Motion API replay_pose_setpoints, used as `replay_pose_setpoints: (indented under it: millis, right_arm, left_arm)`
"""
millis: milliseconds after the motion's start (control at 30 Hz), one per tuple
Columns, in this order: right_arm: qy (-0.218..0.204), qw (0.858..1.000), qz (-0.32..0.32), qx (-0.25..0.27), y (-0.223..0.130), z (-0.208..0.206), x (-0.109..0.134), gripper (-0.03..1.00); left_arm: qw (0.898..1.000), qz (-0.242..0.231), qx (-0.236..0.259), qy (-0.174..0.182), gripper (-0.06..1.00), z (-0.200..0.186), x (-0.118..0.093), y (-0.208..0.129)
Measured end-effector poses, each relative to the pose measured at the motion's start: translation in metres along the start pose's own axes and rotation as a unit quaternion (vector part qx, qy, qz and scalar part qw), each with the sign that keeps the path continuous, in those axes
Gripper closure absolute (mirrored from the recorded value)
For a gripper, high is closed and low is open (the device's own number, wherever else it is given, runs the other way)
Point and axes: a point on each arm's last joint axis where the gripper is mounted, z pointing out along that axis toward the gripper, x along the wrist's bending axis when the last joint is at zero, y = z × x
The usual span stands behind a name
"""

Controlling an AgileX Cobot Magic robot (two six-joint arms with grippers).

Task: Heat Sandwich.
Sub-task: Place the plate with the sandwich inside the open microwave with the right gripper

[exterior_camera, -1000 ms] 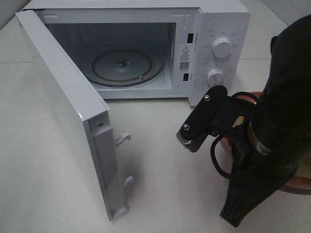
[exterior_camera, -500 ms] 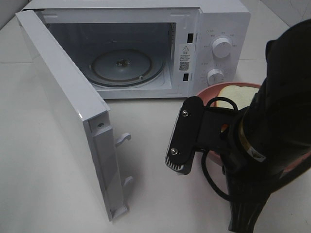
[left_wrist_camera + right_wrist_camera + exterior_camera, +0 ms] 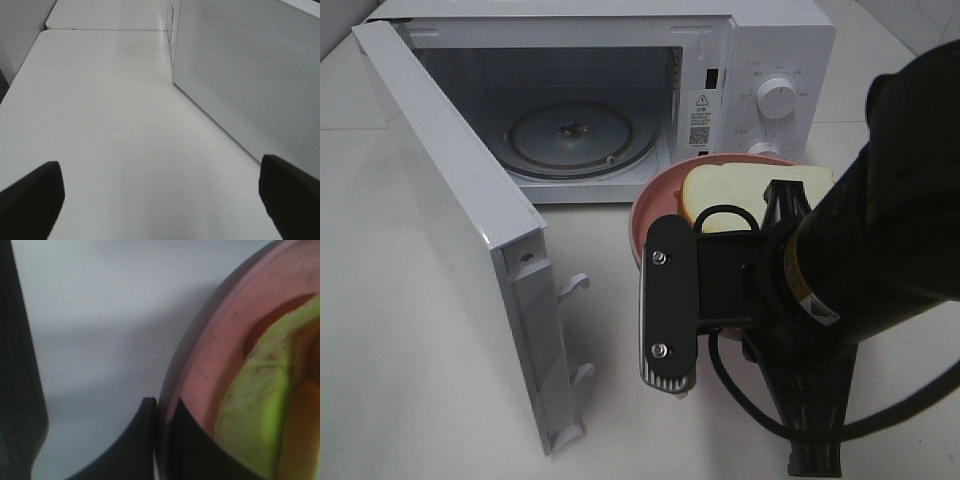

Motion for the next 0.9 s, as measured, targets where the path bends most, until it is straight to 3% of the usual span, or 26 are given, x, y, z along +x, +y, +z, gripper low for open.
replay_pose_setpoints:
  millis: [233, 567, 900]
  right_arm:
    - [-0.006, 0.998, -0.058, -0.022, 0.004, 0.0, -0.001, 0.92]
    - [-0.011, 0.997, -0.07, -0.04, 0.007, 0.001, -0.001, 0.92]
    - [0.001, 0.994, -0.103, -0.025, -0.011, 0.011, -0.022, 0.92]
  left_arm:
    - [1.0, 0.0, 0.0, 0.0, -0.05, 0.0, 0.0, 0.0]
    - [1.0, 0.0, 0.0, 0.0, -0.05, 0.0, 0.0, 0.0]
    - [1.0, 0.0, 0.0, 0.0, -0.05, 0.0, 0.0, 0.0]
